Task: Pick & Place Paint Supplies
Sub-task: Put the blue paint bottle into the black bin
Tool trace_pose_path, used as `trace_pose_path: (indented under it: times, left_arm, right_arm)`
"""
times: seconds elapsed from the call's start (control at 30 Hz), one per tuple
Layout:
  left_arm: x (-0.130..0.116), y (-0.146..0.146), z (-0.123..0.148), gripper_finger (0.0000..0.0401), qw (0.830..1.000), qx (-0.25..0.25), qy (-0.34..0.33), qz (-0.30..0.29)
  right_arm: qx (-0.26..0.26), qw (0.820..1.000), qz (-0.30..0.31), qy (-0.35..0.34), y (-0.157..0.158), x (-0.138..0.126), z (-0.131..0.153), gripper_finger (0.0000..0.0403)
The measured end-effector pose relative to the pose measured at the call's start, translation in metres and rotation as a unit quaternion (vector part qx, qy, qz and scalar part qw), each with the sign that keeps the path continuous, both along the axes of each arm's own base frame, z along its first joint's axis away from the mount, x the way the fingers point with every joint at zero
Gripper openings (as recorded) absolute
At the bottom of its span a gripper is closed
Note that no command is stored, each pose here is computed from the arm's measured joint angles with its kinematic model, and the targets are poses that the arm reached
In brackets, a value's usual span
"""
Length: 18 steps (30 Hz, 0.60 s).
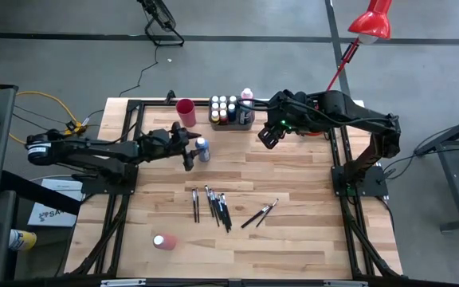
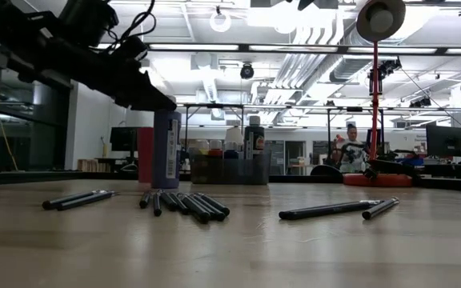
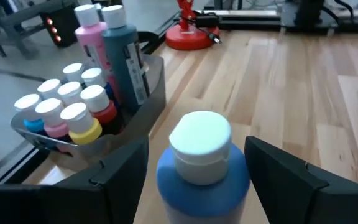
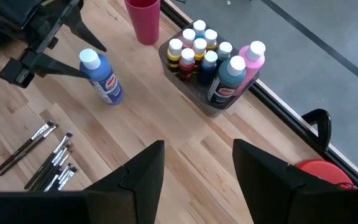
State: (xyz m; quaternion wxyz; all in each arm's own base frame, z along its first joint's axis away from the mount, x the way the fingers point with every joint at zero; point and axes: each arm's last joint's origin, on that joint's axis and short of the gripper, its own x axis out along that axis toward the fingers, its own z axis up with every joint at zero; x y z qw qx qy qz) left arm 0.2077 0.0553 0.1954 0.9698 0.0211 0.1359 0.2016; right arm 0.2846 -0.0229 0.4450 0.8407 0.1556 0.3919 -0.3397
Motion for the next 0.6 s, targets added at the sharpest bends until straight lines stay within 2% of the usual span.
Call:
trace_pose_path:
  times: [0.2, 0.33, 0.6]
  left_arm:
    - [0.0014, 0.0028, -0.0009, 0.0257, 1.000, -0.009, -0.008, -0.005]
    - [0.0030, 0.0022, 0.0049, 0.0255, 0.999, -0.004, -0.038, -0.016]
    - [0.0022, 0.0017, 0.0007, 0.0204, 1.000, -0.007, -0.015, -0.021]
  right_arm:
    - [0.000, 1.000, 0.000, 0.007, 0.0000, -0.0011, -0.0007, 0.0183]
    - [-0.004, 1.000, 0.007, 0.011, 0.0000, -0.0011, -0.0007, 0.0183]
    - [-0.010, 1.000, 0.017, 0.018, -0.0001, -0.0013, -0.0008, 0.0183]
